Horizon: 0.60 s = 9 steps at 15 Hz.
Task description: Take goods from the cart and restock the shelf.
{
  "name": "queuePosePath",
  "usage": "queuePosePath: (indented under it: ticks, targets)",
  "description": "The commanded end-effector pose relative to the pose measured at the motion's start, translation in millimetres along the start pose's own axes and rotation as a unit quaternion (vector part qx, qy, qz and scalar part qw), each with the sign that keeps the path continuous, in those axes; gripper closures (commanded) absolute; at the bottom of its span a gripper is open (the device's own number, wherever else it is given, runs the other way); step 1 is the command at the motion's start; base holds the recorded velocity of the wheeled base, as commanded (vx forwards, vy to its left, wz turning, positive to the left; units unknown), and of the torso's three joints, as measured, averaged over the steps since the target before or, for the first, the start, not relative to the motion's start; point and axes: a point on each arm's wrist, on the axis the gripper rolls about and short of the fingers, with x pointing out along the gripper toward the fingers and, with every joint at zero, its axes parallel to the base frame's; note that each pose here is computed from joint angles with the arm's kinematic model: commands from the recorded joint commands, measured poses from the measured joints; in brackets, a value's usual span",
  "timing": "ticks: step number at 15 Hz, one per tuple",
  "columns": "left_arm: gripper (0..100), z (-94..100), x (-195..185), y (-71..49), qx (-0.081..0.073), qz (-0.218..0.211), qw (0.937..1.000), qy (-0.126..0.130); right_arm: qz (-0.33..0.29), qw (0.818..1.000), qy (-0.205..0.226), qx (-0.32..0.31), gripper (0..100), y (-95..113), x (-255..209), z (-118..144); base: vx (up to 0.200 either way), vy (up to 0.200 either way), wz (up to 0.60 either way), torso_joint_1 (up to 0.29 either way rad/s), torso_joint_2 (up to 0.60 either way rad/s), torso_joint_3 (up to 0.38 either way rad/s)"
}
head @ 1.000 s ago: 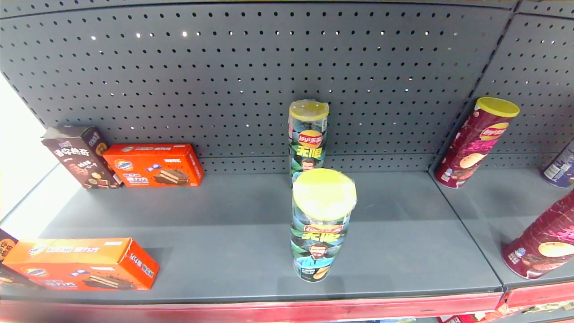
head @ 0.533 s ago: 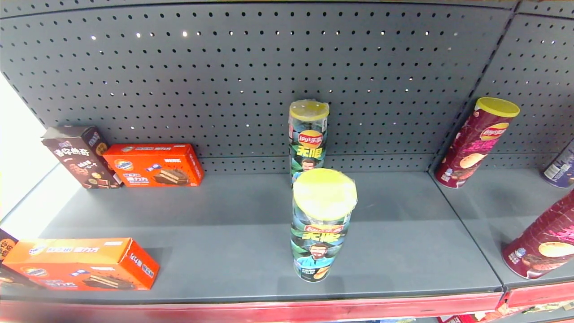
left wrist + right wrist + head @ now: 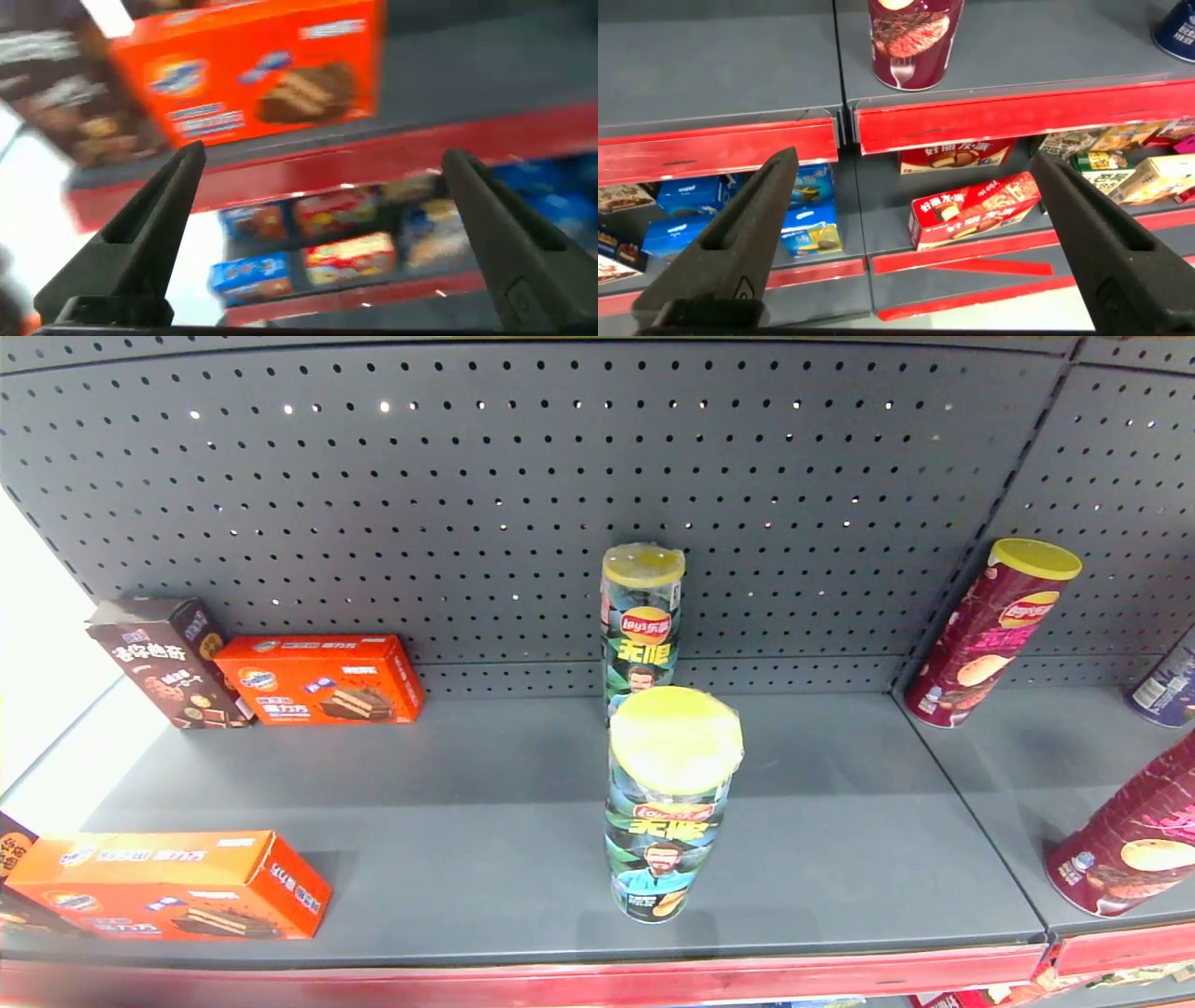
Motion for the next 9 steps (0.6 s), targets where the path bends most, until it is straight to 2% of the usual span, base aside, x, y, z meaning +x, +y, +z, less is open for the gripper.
queuePosePath:
  ticks: [1, 3, 4, 5, 6, 7, 8, 9]
  targets:
    - [0, -2.4, -0.1, -2.6, 0.008, -0.051, 0.9986, 0.006, 0.000, 1.000, 0.002, 0.000, 0, 0.0, 0.2, 0.0, 0.000, 0.000, 0.00, 0.000, 0.00, 0.000]
    - [0, -2.9, 0.0, -1.7, -0.002, -0.030, 0.9995, 0.010, 0.000, 1.000, 0.002, 0.000, 0, 0.0, 0.2, 0.0, 0.000, 0.000, 0.00, 0.000, 0.00, 0.000]
    - [0, -3.7, 0.1, 0.9, -0.010, 0.029, 0.9994, 0.018, 0.000, 1.000, 0.002, 0.000, 0, 0.0, 0.2, 0.0, 0.000, 0.000, 0.00, 0.000, 0.00, 0.000]
    - [0, -3.8, 0.1, 1.7, -0.020, 0.046, 0.9985, 0.020, 0.000, 1.000, 0.002, 0.000, 0, 0.0, 0.2, 0.0, 0.000, 0.000, 0.00, 0.000, 0.00, 0.000]
    - [0, -3.7, 0.1, 0.9, -0.026, 0.030, 0.9991, 0.018, 0.000, 1.000, 0.002, 0.000, 0, 0.0, 0.2, 0.0, 0.000, 0.000, 0.00, 0.000, 0.00, 0.000]
    - [0, -3.1, 0.1, -0.8, -0.031, -0.010, 0.9994, 0.013, 0.000, 1.000, 0.002, 0.000, 0, 0.0, 0.2, 0.0, 0.000, 0.000, 0.00, 0.000, 0.00, 0.000]
    - [0, -3.1, 0.0, -1.7, -0.034, -0.030, 0.9989, 0.012, 0.000, 1.000, 0.002, 0.000, 0, 0.0, 0.2, 0.0, 0.000, 0.000, 0.00, 0.000, 0.00, 0.000]
    - [0, -3.1, 0.1, -1.3, -0.033, -0.021, 0.9991, 0.012, 0.000, 1.000, 0.002, 0.000, 0, 0.0, 0.2, 0.0, 0.000, 0.000, 0.00, 0.000, 0.00, 0.000]
